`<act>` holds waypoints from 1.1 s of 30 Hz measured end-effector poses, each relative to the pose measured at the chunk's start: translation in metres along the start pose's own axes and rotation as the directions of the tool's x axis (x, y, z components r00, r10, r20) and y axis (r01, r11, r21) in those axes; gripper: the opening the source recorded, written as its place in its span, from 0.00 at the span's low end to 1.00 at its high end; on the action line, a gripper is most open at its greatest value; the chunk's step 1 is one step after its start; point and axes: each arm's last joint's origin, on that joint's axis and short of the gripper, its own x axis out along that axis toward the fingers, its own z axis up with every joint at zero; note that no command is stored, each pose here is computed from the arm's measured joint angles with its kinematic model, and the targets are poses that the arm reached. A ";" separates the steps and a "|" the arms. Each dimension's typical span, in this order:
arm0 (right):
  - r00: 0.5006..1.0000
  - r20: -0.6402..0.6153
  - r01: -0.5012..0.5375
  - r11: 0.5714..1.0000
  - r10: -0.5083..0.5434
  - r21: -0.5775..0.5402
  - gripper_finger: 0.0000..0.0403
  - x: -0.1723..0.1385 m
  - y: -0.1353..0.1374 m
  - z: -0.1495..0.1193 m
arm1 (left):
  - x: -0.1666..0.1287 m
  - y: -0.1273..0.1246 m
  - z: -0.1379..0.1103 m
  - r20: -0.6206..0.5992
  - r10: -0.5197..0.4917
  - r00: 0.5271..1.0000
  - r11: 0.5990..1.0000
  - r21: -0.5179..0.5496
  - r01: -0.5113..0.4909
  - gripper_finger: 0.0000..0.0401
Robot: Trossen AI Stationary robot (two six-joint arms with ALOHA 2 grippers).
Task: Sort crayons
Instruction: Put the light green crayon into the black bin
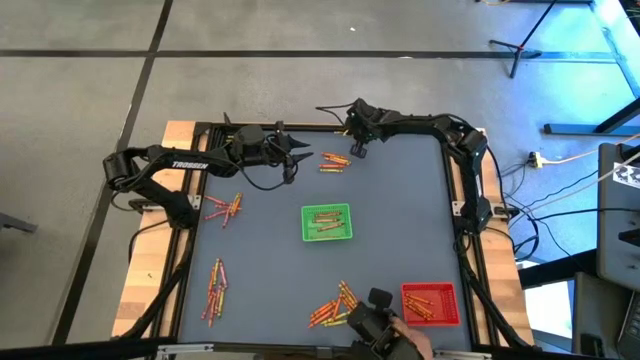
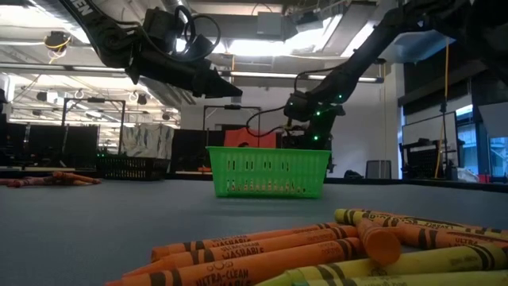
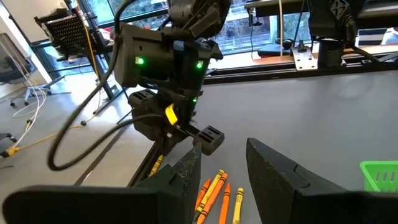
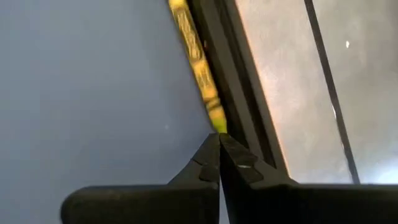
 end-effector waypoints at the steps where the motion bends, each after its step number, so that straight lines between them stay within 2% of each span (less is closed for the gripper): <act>1: 1.000 -0.003 0.002 1.000 -0.002 0.002 0.00 0.001 -0.001 -0.001 | 0.000 0.000 0.000 0.000 0.000 1.000 1.000 0.000 0.000 0.28; 16: 0.999 0.029 0.022 1.000 -0.021 -0.009 0.00 0.004 -0.004 0.000 | 0.000 0.000 0.000 0.003 0.000 1.000 1.000 0.000 0.000 0.28; 22: 0.997 0.078 0.024 1.000 -0.023 -0.020 0.00 -0.023 -0.003 0.011 | 0.000 0.000 0.000 0.003 0.000 1.000 1.000 0.000 0.000 0.28; 24: 0.998 0.060 0.014 1.000 -0.013 -0.024 0.00 -0.029 -0.002 0.010 | 0.000 0.000 0.000 0.003 0.000 1.000 1.000 0.000 0.000 0.28; 26: 0.999 0.042 -0.002 1.000 0.001 0.013 0.00 -0.037 -0.001 0.009 | 0.000 0.000 0.000 0.003 0.000 1.000 1.000 -0.004 0.000 0.28; 28: 1.000 0.024 -0.017 0.994 0.014 0.110 0.00 -0.047 -0.003 0.008 | 0.000 0.000 0.000 0.003 0.000 1.000 1.000 -0.006 0.000 0.28; 30: 0.998 -0.004 -0.065 0.971 0.068 0.228 0.02 -0.053 -0.005 0.006 | 0.000 0.000 0.000 0.003 0.000 1.000 1.000 -0.006 0.000 0.28; 33: 0.985 -0.057 -0.135 0.932 0.163 0.335 0.10 -0.056 -0.004 -0.001 | 0.000 0.000 0.000 0.003 0.000 1.000 1.000 -0.007 0.000 0.28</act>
